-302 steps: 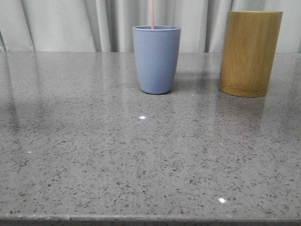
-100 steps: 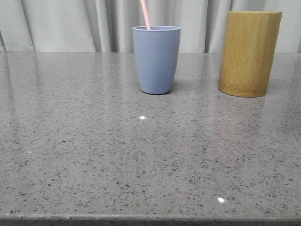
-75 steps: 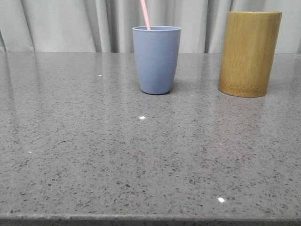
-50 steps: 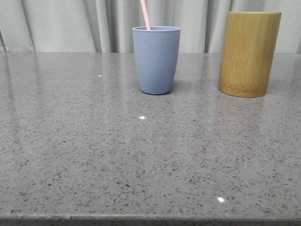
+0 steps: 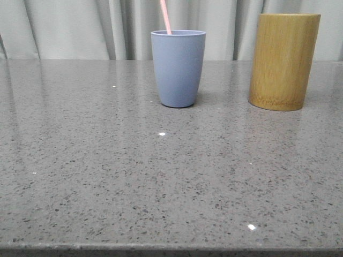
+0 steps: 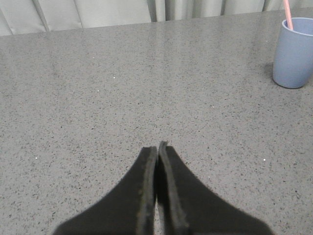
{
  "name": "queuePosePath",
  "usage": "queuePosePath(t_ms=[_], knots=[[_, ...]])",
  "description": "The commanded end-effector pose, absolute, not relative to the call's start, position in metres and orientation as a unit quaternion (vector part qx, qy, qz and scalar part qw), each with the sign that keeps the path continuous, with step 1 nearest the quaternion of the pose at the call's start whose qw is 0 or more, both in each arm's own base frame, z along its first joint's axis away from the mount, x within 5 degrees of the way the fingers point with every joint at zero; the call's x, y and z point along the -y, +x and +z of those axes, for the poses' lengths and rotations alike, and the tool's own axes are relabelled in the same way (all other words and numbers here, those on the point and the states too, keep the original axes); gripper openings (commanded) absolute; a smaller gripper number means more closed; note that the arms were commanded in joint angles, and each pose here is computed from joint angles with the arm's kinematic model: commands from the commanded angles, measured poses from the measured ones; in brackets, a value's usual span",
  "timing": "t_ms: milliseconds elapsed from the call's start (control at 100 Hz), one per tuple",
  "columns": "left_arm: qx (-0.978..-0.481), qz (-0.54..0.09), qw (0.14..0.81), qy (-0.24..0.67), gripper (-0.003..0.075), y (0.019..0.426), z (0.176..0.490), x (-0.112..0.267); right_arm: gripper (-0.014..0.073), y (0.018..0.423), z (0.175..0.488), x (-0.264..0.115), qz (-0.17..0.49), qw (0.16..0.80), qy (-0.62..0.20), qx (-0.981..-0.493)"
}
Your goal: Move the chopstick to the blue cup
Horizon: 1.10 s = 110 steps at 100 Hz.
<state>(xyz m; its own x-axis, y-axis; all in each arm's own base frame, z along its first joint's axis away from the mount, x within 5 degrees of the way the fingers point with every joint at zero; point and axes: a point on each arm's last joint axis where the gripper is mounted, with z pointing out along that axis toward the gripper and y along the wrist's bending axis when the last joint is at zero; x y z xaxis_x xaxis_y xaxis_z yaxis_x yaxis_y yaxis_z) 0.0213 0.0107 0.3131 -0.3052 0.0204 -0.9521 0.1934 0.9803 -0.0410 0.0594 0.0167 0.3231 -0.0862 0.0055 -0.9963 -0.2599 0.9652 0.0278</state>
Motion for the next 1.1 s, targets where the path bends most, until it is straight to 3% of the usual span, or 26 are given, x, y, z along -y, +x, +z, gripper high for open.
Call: queuePosePath(t_ms=[0,1010,1090], knots=[[-0.782,-0.080,0.615,0.065,-0.0019,0.0219,0.3232,-0.0103,-0.0066,0.0589,0.3347,-0.0157,0.095,0.703,-0.084,-0.700],[-0.782,-0.082,0.615,0.065,-0.0019,0.0220,0.3226,-0.0100,-0.0066,0.0589,0.3347,-0.0157,0.095,0.703,-0.084,-0.700],[-0.780,-0.060,0.620,0.067,-0.0019,0.0227,0.3232,-0.0128,-0.0066,0.0589,0.3347,-0.0157,0.095,0.703,-0.084,-0.700]])
